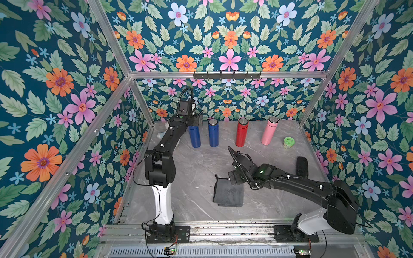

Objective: Wipe the surface of the thermos
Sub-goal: Pick up the thermos from the center of the board.

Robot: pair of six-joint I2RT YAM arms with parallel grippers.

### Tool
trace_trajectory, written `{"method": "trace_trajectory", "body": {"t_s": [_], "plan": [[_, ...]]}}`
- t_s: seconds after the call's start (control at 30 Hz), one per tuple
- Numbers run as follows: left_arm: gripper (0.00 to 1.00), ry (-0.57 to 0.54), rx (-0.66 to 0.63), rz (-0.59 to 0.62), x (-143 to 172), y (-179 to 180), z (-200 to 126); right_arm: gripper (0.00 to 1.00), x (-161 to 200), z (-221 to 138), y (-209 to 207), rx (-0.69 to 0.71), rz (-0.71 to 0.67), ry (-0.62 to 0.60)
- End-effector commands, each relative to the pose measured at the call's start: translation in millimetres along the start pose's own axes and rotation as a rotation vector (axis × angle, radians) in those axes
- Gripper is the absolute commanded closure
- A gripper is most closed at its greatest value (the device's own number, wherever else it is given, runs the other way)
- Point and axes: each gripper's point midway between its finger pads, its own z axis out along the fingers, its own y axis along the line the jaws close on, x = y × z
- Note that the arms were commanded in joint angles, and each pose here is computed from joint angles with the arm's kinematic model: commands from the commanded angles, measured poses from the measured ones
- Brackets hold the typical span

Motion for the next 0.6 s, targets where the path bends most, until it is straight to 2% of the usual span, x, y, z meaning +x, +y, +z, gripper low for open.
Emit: {"method": "trace_trajectory", "body": {"t_s": [0.0,0.27,0.57], "plan": [[0.01,0.093,0.003,0.013,30,0,2,0.01,5,2,2,0.003,0.022,0.026],[0.01,0.091,0.019,0.013,27,-4,-6,0.01,6,3,5,0.012,0.017,0.042],[0.01,0.019,-0.001,0.011,13,0,-13,0.01,8,0,7,0.017,0.011,0.047]]}}
